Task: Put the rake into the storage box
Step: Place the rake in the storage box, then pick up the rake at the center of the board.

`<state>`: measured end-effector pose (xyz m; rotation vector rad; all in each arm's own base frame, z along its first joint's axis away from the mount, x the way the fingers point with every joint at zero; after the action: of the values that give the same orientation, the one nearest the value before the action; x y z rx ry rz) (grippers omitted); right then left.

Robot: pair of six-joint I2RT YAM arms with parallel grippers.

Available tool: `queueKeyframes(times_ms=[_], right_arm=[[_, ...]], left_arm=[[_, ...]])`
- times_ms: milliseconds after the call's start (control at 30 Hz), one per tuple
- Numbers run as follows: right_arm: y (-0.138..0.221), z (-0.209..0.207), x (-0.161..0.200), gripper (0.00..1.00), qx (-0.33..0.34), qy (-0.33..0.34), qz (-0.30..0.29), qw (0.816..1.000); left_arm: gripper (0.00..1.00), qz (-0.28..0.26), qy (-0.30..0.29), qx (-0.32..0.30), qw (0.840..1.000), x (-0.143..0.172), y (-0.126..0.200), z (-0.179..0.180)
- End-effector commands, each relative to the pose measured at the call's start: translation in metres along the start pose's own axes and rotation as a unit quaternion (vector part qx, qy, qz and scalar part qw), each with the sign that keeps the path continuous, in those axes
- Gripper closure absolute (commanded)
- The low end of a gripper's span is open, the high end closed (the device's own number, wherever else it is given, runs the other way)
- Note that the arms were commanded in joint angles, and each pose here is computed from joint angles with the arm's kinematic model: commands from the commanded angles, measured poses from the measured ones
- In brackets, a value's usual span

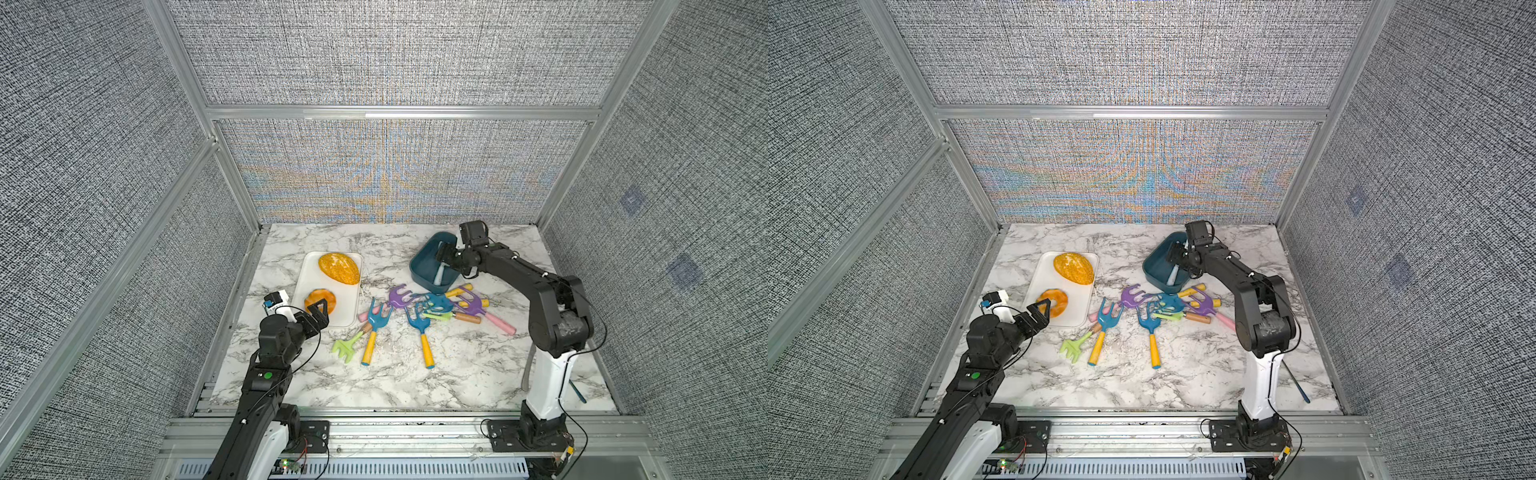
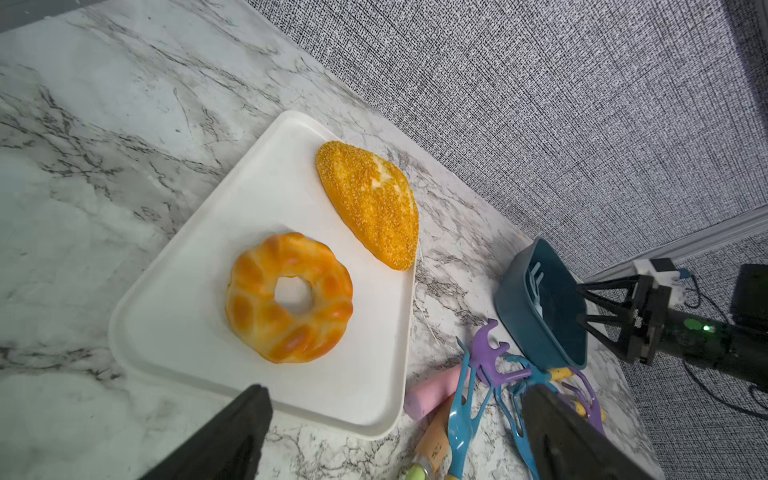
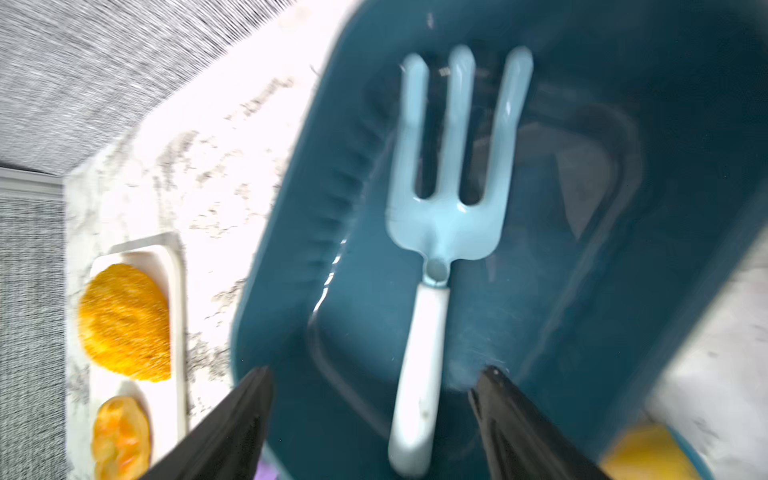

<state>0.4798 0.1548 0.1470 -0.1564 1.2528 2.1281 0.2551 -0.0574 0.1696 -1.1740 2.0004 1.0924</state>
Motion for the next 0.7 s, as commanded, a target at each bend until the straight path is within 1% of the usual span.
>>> queueKeyframes(times_ms=[0,167,267,333,400,467,600,667], right_arm=[[0.024,0.01,-0.005,0.13,-0.022,0.029,-0.021,0.999],[0.068,0.018,0.006,0.04,-0.068,0.067,-0.034,0.995],[0.089,0.009,0.02,0.01,-0.069,0.096,-0.039,0.992],[0.1,-0.002,0.031,0.01,-0.066,0.112,-0.043,0.991],[0.11,-0.013,0.041,0.01,-0.06,0.119,-0.053,0.99],[0.118,-0.022,0.049,0.01,-0.057,0.12,-0.063,0.989],[0.127,-0.043,0.064,0.01,-0.042,0.115,-0.086,0.989],[0.133,-0.053,0.068,0.01,-0.031,0.11,-0.104,0.988]], left_arm=[[0.01,0.015,-0.027,0.009,0.999,0.001,-0.002,-0.009],[0.04,0.061,-0.056,-0.008,0.997,0.012,-0.007,-0.022],[0.09,0.113,-0.067,-0.012,0.991,0.028,-0.008,-0.029],[0.13,0.148,-0.076,-0.015,0.986,0.042,-0.005,-0.033],[0.16,0.171,-0.085,-0.018,0.981,0.052,-0.001,-0.036],[0.19,0.192,-0.096,-0.016,0.977,0.063,0.004,-0.04],[0.3,0.233,-0.117,-0.016,0.965,0.079,0.01,-0.049],[0.33,0.251,-0.133,-0.022,0.958,0.086,0.011,-0.053]])
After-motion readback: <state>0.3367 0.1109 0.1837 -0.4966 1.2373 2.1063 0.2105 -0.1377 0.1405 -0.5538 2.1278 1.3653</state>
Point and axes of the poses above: each gripper's point midway between its finger pads, its own y axis back along the fingers, its own z axis along the line the jaws close on, x = y × z, the point moved 3 cm from there along y, back along the fingers, and after that the axes turned 8 degrees about -y, right-handed, at the moved point
